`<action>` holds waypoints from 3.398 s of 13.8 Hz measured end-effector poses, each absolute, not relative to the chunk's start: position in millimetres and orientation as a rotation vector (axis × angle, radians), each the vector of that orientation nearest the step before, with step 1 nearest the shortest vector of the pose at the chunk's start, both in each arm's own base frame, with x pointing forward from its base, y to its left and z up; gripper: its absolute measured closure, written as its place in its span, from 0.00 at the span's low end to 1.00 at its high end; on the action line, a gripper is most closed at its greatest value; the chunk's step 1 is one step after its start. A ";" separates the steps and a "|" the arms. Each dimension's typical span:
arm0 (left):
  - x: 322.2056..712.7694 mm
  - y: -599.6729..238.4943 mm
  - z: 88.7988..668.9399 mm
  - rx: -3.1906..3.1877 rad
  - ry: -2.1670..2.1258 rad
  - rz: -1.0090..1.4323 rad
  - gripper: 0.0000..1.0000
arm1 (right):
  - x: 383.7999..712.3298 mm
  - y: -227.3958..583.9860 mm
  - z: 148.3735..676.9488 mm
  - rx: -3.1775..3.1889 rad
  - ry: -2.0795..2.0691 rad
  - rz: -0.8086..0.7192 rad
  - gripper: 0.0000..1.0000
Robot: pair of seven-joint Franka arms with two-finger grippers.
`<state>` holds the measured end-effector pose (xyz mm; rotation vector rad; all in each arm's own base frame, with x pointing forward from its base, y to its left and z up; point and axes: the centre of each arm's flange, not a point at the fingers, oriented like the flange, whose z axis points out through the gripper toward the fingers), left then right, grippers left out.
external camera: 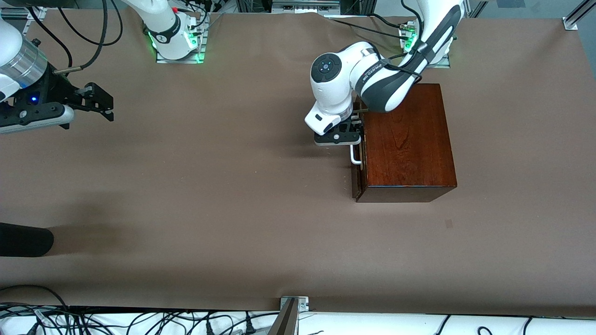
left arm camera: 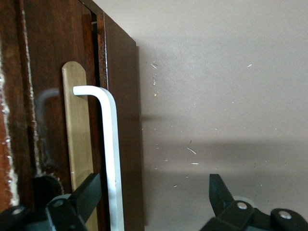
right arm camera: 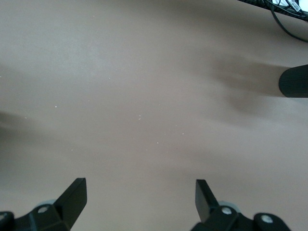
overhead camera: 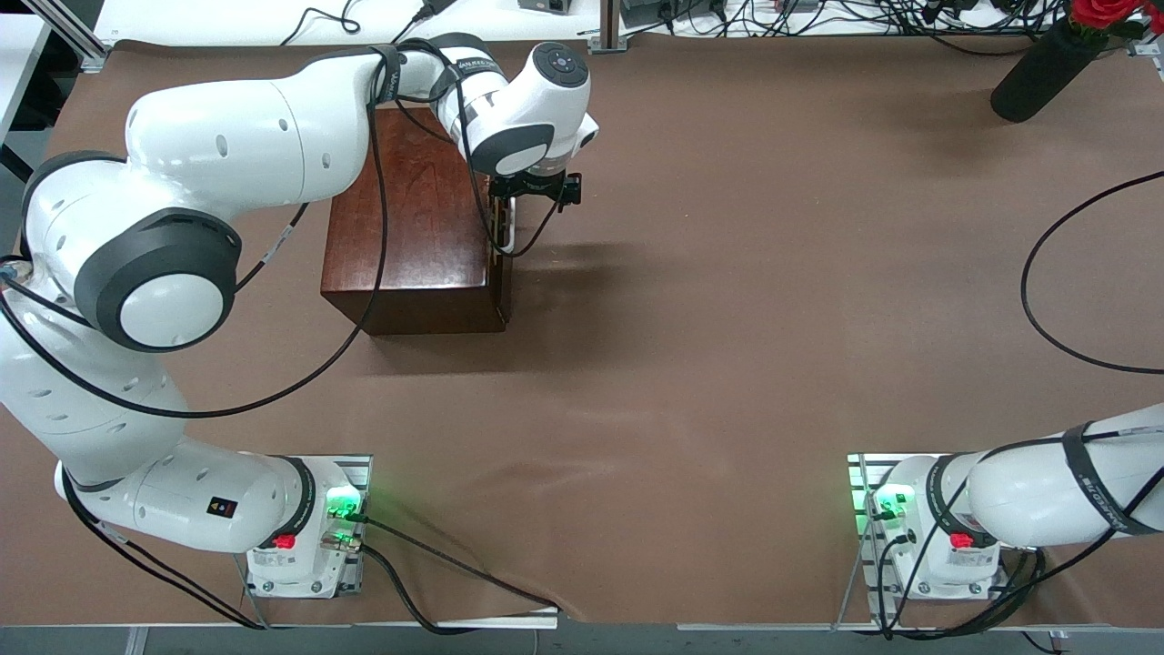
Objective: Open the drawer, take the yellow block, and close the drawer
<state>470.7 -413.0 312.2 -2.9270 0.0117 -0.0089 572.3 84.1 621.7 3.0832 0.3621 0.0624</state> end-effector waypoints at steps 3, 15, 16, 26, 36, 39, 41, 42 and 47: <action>471.9 -413.7 303.4 -2.925 0.005 -0.017 0.00 | 572.3 84.1 621.7 3.083 0.362 0.062 0.00; 451.9 -452.7 282.9 -2.957 -0.072 -0.091 0.00 | 572.3 84.5 621.7 3.083 0.363 0.062 0.00; 452.6 -459.2 284.2 -2.971 -0.072 -0.098 0.00 | 572.2 85.1 621.6 3.083 0.365 0.062 0.00; 460.7 -513.3 292.7 -3.057 -0.116 -0.121 0.00 | 578.1 99.5 611.8 3.081 0.396 0.066 0.00; 484.5 -477.0 418.5 -3.012 0.101 -0.124 0.00 | 591.1 120.7 599.2 3.149 0.429 0.110 0.00; 524.3 -398.4 501.1 -3.028 0.151 -0.041 0.00 | 583.2 160.7 589.6 3.143 0.552 0.061 0.00; 552.8 -335.9 542.6 -3.043 0.141 -0.024 0.00 | 569.3 205.9 585.3 3.110 0.729 0.035 0.00; 565.0 -306.7 555.4 -3.045 0.137 -0.024 0.00 | 559.2 232.1 584.7 3.086 0.828 0.030 0.00; 596.4 -193.3 587.7 -3.069 0.232 -0.022 0.00 | 486.9 375.7 560.8 2.922 1.277 -0.037 0.00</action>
